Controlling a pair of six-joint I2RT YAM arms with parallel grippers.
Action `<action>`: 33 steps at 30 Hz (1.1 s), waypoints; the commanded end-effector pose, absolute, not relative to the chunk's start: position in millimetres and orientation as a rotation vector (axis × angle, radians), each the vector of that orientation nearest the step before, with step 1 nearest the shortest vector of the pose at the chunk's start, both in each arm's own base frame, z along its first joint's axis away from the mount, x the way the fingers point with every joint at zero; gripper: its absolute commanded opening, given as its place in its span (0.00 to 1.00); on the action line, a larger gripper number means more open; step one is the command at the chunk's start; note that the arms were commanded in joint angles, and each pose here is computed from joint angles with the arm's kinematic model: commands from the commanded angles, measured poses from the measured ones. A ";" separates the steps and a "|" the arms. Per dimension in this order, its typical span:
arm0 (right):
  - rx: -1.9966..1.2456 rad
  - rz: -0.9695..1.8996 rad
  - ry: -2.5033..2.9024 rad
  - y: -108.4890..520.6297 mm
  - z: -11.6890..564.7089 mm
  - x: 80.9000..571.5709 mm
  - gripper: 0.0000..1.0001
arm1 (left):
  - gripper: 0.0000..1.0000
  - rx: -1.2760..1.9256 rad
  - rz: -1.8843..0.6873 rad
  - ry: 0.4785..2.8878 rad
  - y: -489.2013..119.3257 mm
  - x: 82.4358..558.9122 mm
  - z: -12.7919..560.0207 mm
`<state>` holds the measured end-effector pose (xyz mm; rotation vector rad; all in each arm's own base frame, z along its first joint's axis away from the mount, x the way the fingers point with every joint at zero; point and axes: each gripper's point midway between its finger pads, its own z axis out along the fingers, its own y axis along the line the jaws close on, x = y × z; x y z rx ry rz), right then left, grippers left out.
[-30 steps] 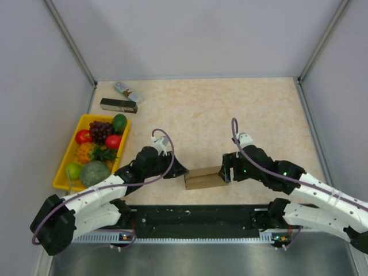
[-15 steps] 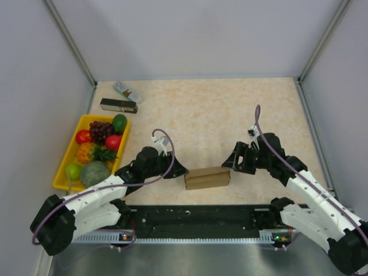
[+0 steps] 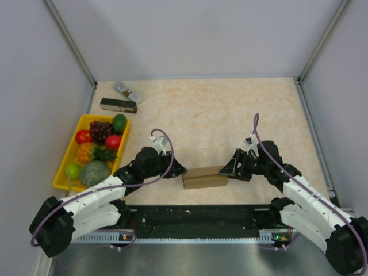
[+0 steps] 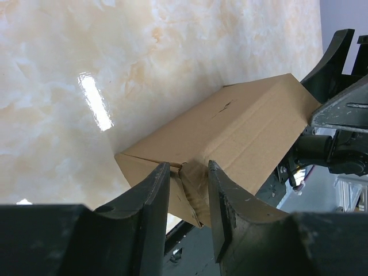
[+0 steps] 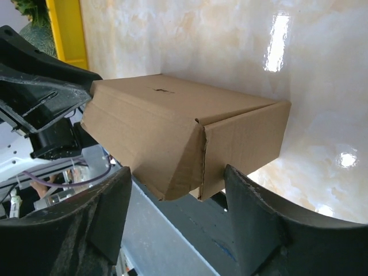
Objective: Fold the paper box
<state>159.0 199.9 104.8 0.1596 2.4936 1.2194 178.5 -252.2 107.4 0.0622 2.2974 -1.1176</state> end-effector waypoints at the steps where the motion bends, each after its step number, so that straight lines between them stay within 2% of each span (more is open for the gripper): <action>1: 0.117 1.306 2.397 207.3 129.1 165.3 0.69 | 0.36 0.100 -1.112 2.317 -251.5 172.0 101.3; 3: 0.127 1.288 2.401 204.0 131.6 169.4 0.73 | 0.36 0.101 -1.111 2.314 -251.5 172.4 101.5; 6: 0.146 1.298 2.406 199.7 129.5 174.9 0.72 | 0.35 0.100 -1.111 2.315 -251.0 171.5 100.8; 12: 0.133 1.259 2.429 196.9 115.6 176.8 0.52 | 0.34 0.099 -1.103 2.314 -249.0 171.0 99.1; 16: 0.130 1.249 2.423 194.1 103.6 171.5 0.45 | 0.36 0.108 -1.120 2.300 -250.6 170.8 102.4; 17: 0.132 1.249 2.410 193.5 102.8 171.5 0.43 | 0.38 0.118 -1.129 2.300 -251.4 168.9 103.2; 20: 0.151 1.259 2.420 193.4 89.8 168.1 0.36 | 0.50 0.148 -1.177 2.286 -255.0 163.8 113.0; 21: 0.147 1.275 2.419 194.5 86.9 166.4 0.35 | 0.59 0.150 -1.194 2.282 -256.3 162.3 116.6; 22: 0.151 1.276 2.423 194.5 85.1 166.1 0.34 | 0.63 0.161 -1.216 2.270 -257.2 160.0 122.2; 25: 0.159 1.260 2.426 193.0 81.9 166.9 0.33 | 0.67 0.191 -1.261 2.258 -258.7 152.4 132.0; 30: 0.174 1.251 2.417 192.3 83.2 169.2 0.31 | 0.64 0.200 -1.286 2.292 -256.6 140.4 127.7; 33: 0.189 1.251 2.422 191.7 81.6 168.7 0.29 | 0.58 0.184 -1.295 2.320 -255.5 134.9 119.1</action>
